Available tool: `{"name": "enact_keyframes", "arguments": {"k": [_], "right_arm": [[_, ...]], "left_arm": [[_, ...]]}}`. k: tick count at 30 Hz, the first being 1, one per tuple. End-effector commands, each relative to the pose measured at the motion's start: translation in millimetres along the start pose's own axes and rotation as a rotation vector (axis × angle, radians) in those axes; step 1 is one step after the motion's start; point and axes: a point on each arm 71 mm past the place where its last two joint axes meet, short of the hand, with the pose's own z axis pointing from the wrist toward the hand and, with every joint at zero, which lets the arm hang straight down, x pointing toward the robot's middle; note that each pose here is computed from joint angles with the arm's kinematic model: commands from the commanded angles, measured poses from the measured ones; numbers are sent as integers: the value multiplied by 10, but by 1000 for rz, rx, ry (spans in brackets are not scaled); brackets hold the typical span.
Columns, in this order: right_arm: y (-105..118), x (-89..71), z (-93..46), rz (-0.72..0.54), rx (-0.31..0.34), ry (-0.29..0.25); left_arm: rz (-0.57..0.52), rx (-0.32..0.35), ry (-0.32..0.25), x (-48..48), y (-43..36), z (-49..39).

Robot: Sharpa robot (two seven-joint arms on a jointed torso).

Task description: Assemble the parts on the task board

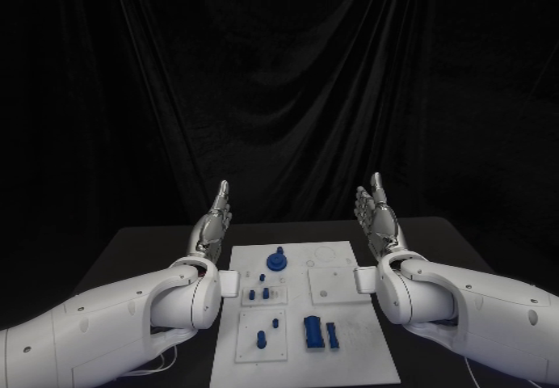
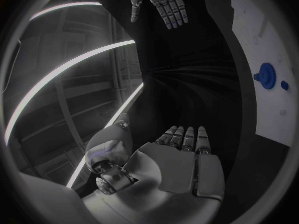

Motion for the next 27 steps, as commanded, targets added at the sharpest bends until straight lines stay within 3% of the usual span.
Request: {"name": "enact_keyframes", "arguments": {"k": [1,27], "right_arm": [[-32,-32,-3,40,31,-44],[-32,-32,-3,40,31,-44]], "left_arm": [[11,-28,-56,-30,22,-5],[11,-28,-56,-30,22,-5]]}}
